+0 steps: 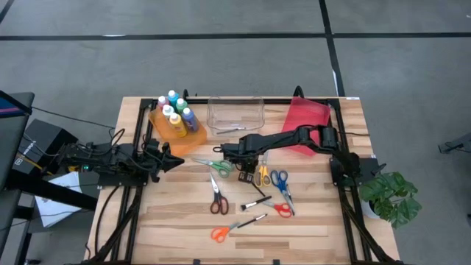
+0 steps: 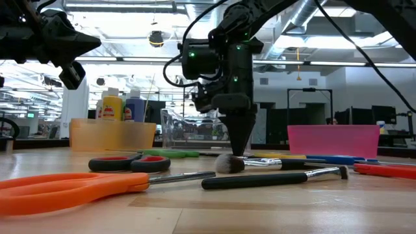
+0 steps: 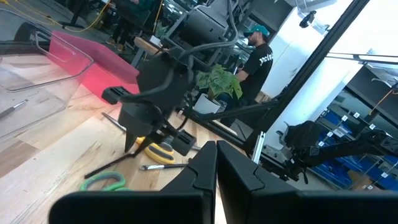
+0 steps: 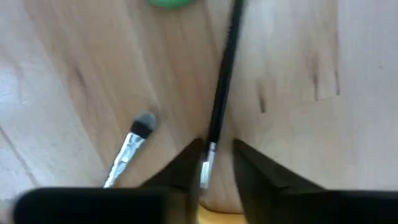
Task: Pick & Place Paint Supplies
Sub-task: Put the black paint brush into the transparent bin
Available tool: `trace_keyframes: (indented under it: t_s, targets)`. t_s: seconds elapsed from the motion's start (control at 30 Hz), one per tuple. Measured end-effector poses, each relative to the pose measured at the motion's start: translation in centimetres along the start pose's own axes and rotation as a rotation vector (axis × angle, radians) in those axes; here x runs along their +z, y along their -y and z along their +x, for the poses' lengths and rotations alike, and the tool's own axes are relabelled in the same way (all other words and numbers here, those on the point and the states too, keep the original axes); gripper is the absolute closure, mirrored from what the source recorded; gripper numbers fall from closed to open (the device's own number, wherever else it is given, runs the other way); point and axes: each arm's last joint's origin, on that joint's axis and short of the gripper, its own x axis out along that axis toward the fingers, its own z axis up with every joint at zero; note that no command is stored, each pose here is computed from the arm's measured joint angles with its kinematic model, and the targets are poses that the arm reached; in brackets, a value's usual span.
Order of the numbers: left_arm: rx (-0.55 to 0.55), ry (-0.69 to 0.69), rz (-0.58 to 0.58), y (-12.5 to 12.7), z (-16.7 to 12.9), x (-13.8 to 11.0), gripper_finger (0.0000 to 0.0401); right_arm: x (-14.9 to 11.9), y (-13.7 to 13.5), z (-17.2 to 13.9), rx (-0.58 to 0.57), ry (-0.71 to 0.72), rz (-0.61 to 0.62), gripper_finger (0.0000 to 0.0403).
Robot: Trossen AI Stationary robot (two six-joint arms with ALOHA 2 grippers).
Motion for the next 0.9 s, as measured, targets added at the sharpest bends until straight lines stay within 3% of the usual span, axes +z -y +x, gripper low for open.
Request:
trace_keyframes:
  t_s: [0.13,0.53,0.9]
  targets:
    - [0.0,0.0,0.0,0.0,0.0,0.0,0.0395,0.1,0.6,0.0,0.023,-0.006,0.017,0.0391]
    - [0.0,0.0,0.0,0.0,0.0,0.0,0.0395,0.5,2.9,-0.4,0.057,0.012,0.101,0.0399]
    - [0.0,0.001,0.0,0.0,0.0,0.0,0.0395,0.6,4.3,-3.2,0.032,0.127,0.144,0.0401]
